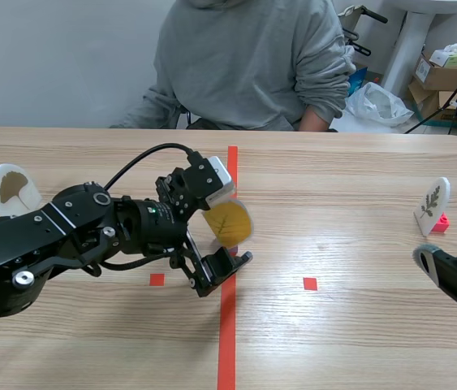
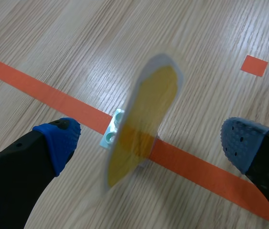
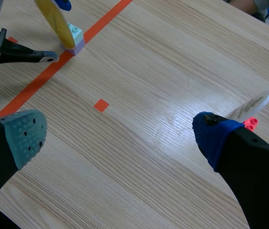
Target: Do the leaf sorting experiment
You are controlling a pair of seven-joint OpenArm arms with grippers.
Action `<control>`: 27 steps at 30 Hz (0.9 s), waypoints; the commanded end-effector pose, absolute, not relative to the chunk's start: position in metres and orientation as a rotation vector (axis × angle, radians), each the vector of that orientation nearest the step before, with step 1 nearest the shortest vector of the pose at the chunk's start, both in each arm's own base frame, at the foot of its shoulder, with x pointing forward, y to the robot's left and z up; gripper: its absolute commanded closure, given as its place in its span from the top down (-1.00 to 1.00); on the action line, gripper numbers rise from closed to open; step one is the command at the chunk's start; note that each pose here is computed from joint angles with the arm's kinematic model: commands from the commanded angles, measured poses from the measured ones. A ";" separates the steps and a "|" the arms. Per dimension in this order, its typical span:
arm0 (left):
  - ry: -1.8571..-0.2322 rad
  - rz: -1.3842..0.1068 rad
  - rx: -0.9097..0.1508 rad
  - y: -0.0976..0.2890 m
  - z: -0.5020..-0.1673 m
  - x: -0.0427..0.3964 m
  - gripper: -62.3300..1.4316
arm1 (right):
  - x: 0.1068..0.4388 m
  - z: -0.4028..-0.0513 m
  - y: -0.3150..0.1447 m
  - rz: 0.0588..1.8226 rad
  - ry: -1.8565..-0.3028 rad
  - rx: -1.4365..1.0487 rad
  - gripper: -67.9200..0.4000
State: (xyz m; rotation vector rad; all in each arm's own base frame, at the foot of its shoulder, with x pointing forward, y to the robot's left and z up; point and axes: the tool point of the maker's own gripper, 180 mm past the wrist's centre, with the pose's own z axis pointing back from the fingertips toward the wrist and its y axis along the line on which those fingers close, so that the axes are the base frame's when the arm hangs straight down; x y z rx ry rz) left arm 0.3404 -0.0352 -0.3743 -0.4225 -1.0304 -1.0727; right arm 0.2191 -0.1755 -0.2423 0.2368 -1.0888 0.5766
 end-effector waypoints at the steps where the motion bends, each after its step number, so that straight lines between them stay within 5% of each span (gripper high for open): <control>1: -1.082 -1.078 -0.441 -0.045 -0.359 0.346 1.00 | 0.222 -0.237 -0.176 0.577 -1.111 0.240 0.86; 8: -1.081 -1.103 -0.421 -0.043 -0.361 0.345 0.99 | 0.222 -0.237 -0.176 0.577 -1.111 0.240 0.86; 22: -1.096 -1.104 -0.430 -0.044 -0.359 0.345 -0.12 | 0.222 -0.237 -0.176 0.577 -1.111 0.240 0.86; 27: -1.096 -1.103 -0.430 -0.044 -0.359 0.345 -0.35 | 0.222 -0.237 -0.176 0.577 -1.111 0.240 0.86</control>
